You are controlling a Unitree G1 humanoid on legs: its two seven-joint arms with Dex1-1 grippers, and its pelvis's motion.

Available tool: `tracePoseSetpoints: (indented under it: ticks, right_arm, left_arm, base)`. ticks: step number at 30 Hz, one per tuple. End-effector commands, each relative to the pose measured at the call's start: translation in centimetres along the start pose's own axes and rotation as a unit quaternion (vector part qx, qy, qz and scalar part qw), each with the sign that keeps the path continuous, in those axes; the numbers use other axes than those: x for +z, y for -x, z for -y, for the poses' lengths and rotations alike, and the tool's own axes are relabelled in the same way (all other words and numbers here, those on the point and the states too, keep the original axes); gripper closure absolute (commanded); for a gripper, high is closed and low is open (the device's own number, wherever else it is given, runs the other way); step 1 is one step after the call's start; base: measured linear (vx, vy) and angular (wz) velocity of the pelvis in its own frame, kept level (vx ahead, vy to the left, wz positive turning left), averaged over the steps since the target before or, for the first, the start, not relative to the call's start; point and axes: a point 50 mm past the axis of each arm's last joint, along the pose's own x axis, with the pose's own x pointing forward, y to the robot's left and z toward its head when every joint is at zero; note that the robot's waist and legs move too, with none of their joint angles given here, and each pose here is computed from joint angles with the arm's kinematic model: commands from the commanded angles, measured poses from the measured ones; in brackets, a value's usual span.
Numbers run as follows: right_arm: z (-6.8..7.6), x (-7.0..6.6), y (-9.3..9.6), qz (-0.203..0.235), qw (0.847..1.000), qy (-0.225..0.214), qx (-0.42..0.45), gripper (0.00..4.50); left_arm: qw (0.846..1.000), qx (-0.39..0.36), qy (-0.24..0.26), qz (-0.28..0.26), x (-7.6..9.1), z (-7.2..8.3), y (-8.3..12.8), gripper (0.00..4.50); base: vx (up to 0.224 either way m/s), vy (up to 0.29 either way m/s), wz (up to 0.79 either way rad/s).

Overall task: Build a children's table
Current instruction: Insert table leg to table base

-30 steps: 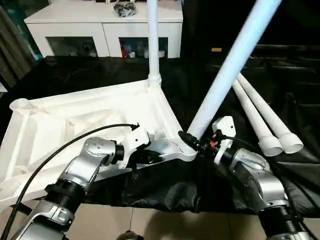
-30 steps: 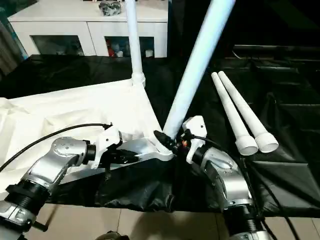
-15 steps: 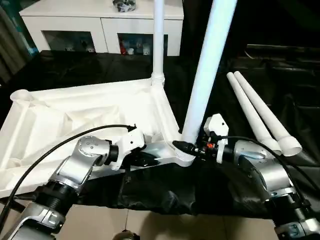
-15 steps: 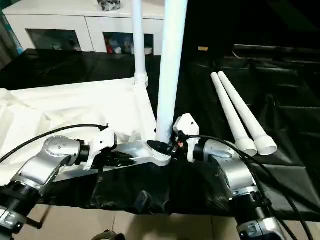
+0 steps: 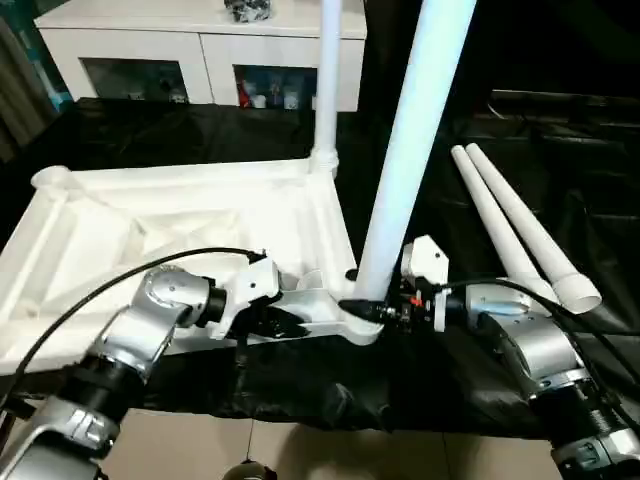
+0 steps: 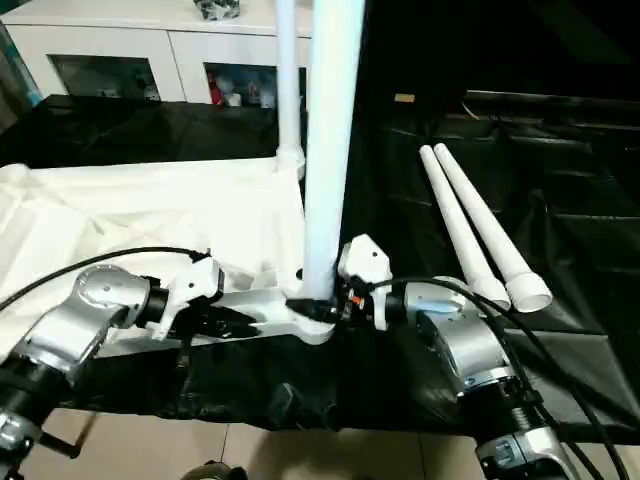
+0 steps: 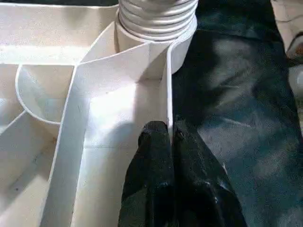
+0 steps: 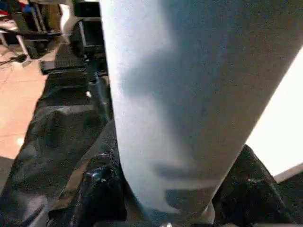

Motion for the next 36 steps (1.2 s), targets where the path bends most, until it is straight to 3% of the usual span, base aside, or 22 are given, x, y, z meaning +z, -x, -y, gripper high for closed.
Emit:
tracePoseSetpoints:
  ticks: [1,7,11,13,14,18,19,22,26,36]
  right_arm:
    - [-1.8,-3.5,-1.0,-0.063,0.995,-0.06,0.044,2.59]
    - [-1.4,-3.5,-1.4,-0.06,0.997,-0.053,0.022,2.59]
    - [0.5,-3.6,-2.0,-0.061,0.993,-0.059,-0.085,2.59]
    - [1.5,-3.7,-2.2,-0.066,0.984,-0.066,-0.15,2.59]
    - [2.6,-3.9,-2.6,-0.059,0.967,-0.092,-0.228,2.59]
    - [3.6,-4.0,-3.5,-0.052,0.94,-0.136,-0.31,2.59]
    - [4.0,-4.0,-4.1,-0.048,0.926,-0.161,-0.338,2.59]
    - [4.3,-3.7,-4.8,-0.033,0.914,-0.186,-0.359,2.59]
    - [4.5,-3.3,-5.8,-0.03,0.911,-0.184,-0.367,2.59]
    - [4.4,-3.3,-6.6,-0.044,0.917,-0.172,-0.358,2.59]
  left_arm:
    - [0.999,-0.003,-0.031,0.022,1.9,-0.6,-0.3,4.5]
    - [0.998,0.043,-0.026,0.023,2.0,-1.4,-0.4,4.5]
    - [0.992,0.118,0.002,0.034,2.6,-2.3,-1.1,4.5]
    - [0.989,0.141,0.015,0.045,3.0,-2.4,-1.5,4.5]
    - [0.982,0.18,0.022,0.052,3.9,-2.6,-2.4,4.5]
    - [0.969,0.233,0.042,0.075,5.6,-2.7,-4.0,4.5]
    - [0.964,0.248,0.045,0.082,6.4,-2.5,-5.1,4.5]
    - [0.963,0.247,0.047,0.094,7.3,-1.9,-6.4,4.5]
    - [0.965,0.247,0.033,0.078,7.3,-1.4,-7.3,4.5]
    - [0.968,0.245,0.024,0.053,6.3,-1.6,-6.2,4.5]
  base:
    - [0.0,0.0,0.0]
    - [0.0,0.0,0.0]
    - [0.0,0.0,0.0]
    - [-0.027,0.006,-0.05]
    - [0.0,0.0,0.0]
    - [-0.033,0.029,-0.14]
    - [0.0,0.0,0.0]
    - [0.0,0.0,0.0]
    - [0.0,0.0,0.0]
    - [0.0,0.0,0.0]
